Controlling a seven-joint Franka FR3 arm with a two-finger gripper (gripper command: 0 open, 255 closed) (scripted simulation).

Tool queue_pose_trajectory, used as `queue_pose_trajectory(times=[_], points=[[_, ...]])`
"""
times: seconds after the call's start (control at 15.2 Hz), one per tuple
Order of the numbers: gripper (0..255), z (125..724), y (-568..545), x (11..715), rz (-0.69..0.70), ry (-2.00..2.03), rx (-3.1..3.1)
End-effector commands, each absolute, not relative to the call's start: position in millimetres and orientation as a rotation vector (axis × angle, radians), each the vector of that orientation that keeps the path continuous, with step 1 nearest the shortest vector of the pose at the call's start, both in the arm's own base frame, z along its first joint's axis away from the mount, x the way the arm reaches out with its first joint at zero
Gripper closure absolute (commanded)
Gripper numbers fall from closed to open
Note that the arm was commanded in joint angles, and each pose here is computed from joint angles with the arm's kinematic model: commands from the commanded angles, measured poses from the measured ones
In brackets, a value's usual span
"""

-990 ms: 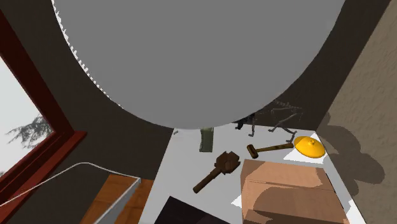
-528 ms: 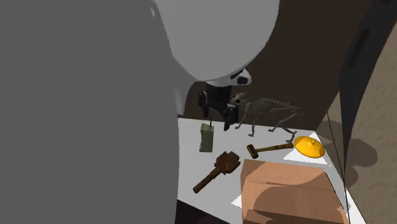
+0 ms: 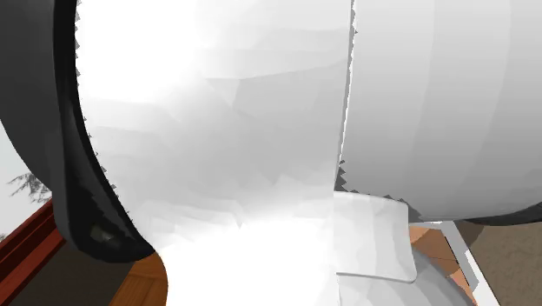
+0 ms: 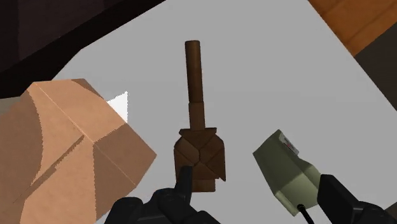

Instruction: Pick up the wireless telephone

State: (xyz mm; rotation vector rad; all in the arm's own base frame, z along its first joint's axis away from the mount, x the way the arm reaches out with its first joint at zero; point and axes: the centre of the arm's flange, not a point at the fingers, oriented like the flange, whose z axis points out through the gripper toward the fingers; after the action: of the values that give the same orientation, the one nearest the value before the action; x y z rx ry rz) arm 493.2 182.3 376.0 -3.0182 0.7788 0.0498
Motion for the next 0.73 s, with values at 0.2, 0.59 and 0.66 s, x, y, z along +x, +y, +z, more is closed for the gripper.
queue_pose_trajectory(times=[0.2,0.59,0.66], points=[[0,330.2,206.7,535.0,0.068,0.913,-2.964],[0,277.4,231.3,587.7,0.089,1.065,-2.893],[0,268.6,235.0,596.7,0.093,1.090,-2.880]])
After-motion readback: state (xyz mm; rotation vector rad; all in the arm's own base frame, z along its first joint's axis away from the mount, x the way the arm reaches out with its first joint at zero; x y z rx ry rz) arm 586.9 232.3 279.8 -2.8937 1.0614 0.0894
